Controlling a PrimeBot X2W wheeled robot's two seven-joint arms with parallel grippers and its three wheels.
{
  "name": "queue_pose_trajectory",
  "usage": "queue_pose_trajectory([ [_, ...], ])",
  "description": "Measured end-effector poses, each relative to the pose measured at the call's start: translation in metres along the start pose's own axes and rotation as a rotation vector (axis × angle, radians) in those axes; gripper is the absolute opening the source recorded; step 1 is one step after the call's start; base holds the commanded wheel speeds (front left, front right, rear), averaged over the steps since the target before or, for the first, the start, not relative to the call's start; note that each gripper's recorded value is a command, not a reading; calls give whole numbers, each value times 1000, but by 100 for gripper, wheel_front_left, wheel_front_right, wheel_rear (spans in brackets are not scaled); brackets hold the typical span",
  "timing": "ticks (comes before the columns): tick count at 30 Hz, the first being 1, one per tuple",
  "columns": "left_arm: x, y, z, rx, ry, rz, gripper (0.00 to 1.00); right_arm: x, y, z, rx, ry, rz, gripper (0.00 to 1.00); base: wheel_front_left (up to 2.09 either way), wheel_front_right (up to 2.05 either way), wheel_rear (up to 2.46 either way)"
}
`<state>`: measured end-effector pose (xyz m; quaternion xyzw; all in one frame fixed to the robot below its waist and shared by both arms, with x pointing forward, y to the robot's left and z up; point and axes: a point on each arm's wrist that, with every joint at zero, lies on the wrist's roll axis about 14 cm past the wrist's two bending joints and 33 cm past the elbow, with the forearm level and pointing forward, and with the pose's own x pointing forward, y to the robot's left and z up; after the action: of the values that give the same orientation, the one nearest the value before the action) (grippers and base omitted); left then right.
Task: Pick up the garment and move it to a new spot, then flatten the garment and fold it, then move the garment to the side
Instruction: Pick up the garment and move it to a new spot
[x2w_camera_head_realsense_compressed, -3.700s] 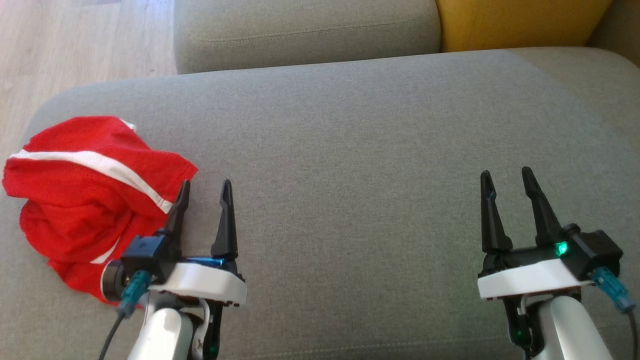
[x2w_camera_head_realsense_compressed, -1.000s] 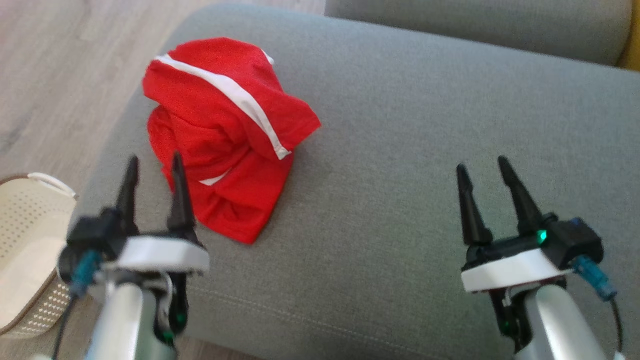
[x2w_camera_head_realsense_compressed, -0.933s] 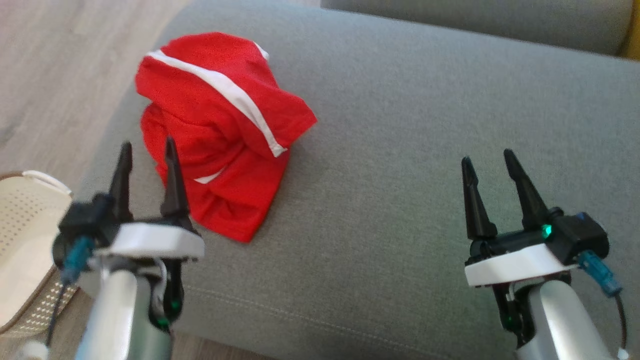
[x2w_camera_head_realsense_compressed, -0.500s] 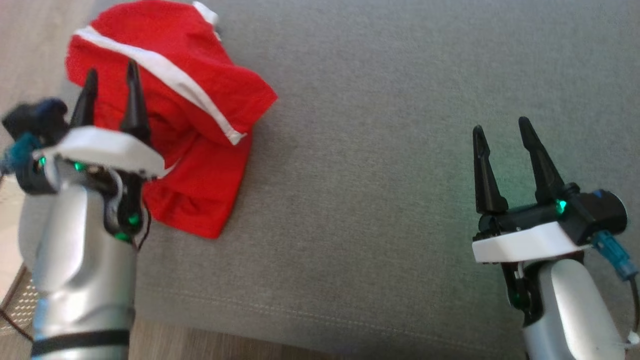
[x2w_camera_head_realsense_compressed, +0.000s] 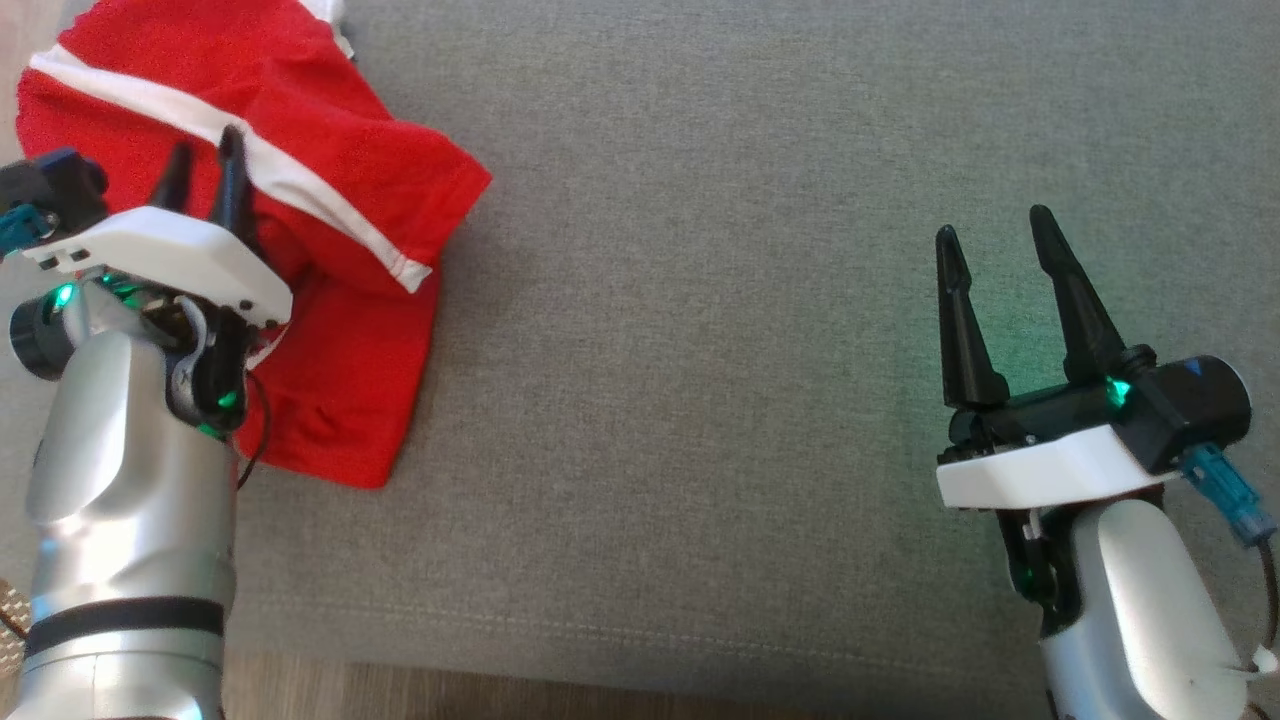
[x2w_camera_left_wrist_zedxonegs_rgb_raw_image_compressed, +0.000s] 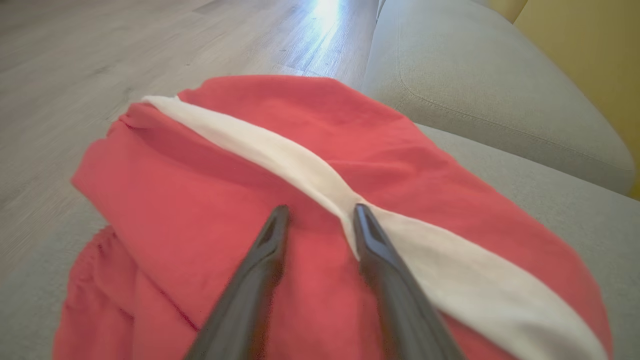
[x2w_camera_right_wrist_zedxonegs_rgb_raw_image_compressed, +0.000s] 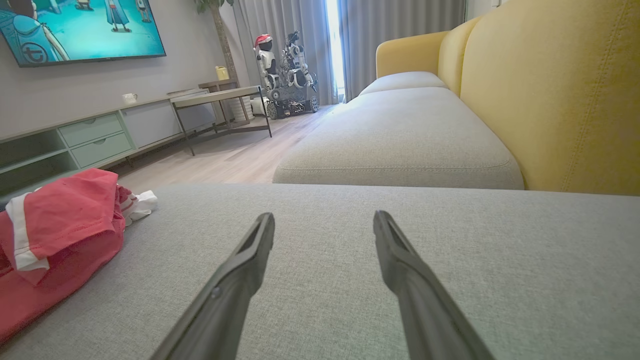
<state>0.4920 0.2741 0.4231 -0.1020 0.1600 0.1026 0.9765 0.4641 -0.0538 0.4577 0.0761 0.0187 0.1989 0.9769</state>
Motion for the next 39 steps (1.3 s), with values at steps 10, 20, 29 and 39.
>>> queue_pose_trajectory([
  [10, 3, -7, 33, 4, -166, -18, 0, -3, -2, 2, -2, -4, -8, 100, 0, 0, 0],
  [20, -47, -47, 174, -92, -633, -173, 0, -13, 4, 28, 22, -71, -10, 100, 0, 0, 0],
  [29, -98, -103, 221, -144, -801, -343, 0, -34, -4, 46, 44, -115, -54, 100, 0, 0, 0],
  [39, -130, -208, 202, -194, -718, -625, 0, -65, -30, 68, 33, -171, -150, 100, 0, 0, 0],
])
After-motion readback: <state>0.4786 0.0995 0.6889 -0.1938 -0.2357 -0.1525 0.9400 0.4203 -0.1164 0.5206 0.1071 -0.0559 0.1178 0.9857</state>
